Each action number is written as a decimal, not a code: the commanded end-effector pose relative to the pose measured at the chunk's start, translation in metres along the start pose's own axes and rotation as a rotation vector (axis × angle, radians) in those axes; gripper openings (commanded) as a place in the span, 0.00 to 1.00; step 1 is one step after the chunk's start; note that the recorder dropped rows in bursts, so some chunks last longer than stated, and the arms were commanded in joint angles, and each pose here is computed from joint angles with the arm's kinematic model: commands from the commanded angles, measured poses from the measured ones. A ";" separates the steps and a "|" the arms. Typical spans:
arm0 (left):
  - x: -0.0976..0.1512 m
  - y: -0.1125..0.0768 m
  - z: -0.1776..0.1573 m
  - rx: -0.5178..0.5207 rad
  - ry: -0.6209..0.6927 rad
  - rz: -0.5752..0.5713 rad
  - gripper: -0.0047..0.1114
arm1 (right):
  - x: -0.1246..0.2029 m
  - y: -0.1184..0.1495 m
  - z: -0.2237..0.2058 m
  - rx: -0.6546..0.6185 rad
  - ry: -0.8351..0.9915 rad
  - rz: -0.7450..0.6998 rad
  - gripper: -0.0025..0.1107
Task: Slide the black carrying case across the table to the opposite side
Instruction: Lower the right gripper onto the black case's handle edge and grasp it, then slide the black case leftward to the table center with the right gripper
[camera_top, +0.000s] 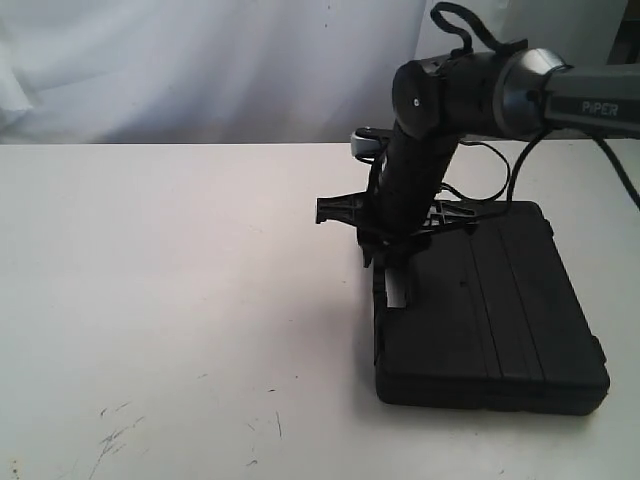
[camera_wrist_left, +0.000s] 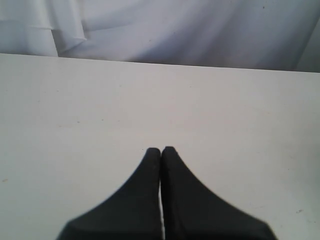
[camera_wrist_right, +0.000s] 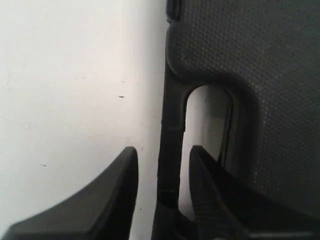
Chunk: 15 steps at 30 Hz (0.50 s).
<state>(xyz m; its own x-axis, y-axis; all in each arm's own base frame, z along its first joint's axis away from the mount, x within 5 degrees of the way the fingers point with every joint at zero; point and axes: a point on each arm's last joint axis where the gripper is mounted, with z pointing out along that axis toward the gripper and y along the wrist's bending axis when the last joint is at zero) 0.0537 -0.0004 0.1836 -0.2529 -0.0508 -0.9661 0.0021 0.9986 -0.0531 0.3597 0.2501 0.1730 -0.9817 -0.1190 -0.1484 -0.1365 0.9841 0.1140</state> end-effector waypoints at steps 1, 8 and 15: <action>0.000 0.000 0.000 0.007 -0.010 0.000 0.04 | -0.003 0.005 0.005 0.036 0.001 0.009 0.31; 0.000 0.000 0.000 0.007 -0.010 0.000 0.04 | -0.003 0.006 0.022 0.054 0.032 0.062 0.31; 0.000 0.000 0.000 0.007 -0.010 0.000 0.04 | -0.003 0.002 0.027 0.093 0.031 0.079 0.31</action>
<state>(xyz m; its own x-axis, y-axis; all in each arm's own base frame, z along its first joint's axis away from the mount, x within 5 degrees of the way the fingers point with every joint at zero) 0.0537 -0.0004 0.1836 -0.2529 -0.0508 -0.9661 0.0021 0.9986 -0.0531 0.3650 0.2559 0.1434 -0.9941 -0.0444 -0.0991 -0.0485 0.9980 0.0402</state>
